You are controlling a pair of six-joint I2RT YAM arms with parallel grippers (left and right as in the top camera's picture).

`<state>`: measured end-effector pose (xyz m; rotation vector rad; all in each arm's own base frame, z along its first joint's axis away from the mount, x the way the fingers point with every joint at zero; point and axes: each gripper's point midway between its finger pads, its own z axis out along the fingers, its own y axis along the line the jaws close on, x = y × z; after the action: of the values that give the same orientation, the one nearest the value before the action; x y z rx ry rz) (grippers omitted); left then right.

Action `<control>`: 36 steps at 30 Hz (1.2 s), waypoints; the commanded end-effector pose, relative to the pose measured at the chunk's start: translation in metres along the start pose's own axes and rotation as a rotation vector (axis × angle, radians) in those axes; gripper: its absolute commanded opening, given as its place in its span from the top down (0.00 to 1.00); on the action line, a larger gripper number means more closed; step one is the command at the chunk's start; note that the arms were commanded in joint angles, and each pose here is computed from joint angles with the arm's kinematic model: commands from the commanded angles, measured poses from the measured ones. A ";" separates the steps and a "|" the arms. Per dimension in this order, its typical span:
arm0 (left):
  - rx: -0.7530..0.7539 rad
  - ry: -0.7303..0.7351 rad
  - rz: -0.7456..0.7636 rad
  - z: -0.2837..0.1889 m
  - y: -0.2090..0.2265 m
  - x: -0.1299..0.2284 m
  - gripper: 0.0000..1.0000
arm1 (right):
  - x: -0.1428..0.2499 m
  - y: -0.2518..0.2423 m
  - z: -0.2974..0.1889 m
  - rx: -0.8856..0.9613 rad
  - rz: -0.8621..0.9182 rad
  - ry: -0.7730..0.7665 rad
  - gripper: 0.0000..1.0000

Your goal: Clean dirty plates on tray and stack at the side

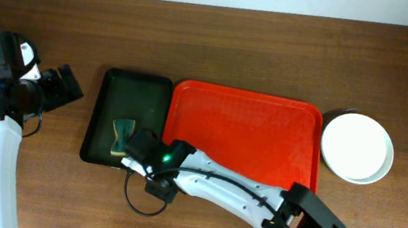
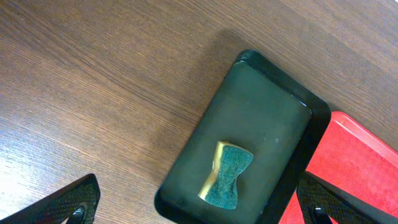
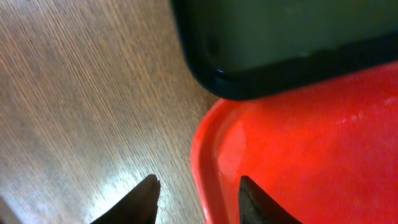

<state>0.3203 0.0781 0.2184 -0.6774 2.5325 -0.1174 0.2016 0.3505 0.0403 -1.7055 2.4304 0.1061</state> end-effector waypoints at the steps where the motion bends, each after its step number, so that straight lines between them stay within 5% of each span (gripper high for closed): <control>1: 0.012 0.002 -0.012 0.000 -0.002 -0.002 0.01 | 0.003 0.001 0.007 0.038 -0.029 0.023 0.62; 23: 0.012 0.002 -0.012 0.000 -0.002 -0.002 0.01 | 0.027 0.022 0.031 -0.041 -0.037 0.078 0.79; 31: 0.012 0.002 -0.012 0.000 -0.002 -0.002 0.01 | 0.031 0.023 0.031 -0.045 -0.043 0.096 0.78; 36: 0.012 0.002 -0.012 0.000 -0.002 -0.002 0.01 | 0.014 0.015 0.019 -0.011 -0.039 0.053 0.69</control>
<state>0.3203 0.0780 0.2184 -0.6771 2.5325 -0.1184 0.1823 0.3329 0.0120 -1.7913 2.4610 0.0542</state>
